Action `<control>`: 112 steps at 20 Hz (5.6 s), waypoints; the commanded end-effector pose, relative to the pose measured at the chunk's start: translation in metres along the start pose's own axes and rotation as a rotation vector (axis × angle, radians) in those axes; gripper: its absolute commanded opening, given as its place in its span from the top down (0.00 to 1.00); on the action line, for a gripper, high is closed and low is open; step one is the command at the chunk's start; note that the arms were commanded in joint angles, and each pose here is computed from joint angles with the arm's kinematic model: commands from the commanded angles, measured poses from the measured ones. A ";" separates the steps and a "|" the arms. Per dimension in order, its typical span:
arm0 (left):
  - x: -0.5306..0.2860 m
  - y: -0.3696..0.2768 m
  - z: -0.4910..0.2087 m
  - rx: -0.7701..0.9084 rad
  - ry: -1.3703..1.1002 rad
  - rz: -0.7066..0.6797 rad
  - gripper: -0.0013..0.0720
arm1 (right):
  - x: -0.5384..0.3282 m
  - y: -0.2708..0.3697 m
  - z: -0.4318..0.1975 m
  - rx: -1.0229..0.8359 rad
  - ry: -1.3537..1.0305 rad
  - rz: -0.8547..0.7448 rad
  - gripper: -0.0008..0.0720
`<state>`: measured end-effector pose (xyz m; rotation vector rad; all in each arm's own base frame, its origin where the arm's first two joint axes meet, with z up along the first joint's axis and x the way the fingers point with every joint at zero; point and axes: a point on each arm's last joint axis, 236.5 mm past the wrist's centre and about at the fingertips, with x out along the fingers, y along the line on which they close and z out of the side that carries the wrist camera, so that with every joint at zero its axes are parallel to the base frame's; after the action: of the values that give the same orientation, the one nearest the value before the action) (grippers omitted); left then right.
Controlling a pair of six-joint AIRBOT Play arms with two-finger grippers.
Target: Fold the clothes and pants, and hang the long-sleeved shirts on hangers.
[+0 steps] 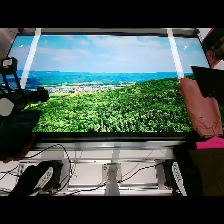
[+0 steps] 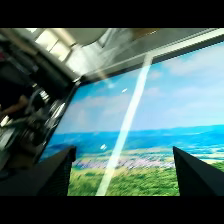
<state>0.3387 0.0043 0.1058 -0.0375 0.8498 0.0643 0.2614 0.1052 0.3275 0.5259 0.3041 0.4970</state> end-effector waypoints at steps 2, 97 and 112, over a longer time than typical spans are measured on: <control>0.000 0.000 0.001 -0.001 -0.002 0.001 0.34 | 0.003 0.057 -0.033 -0.075 0.114 0.205 0.03; 0.033 -0.494 -0.081 0.653 -0.154 -0.643 0.03 | 0.016 -0.028 0.059 -0.427 -0.021 -0.302 0.04; -0.141 -0.236 0.177 0.358 -0.611 -0.343 0.17 | 0.075 -0.233 -0.139 -0.176 0.963 -0.725 0.04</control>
<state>0.4031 -0.2743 0.2860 0.2167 0.2981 -0.4542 0.3521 0.0331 0.1254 -0.0507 1.1231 0.0748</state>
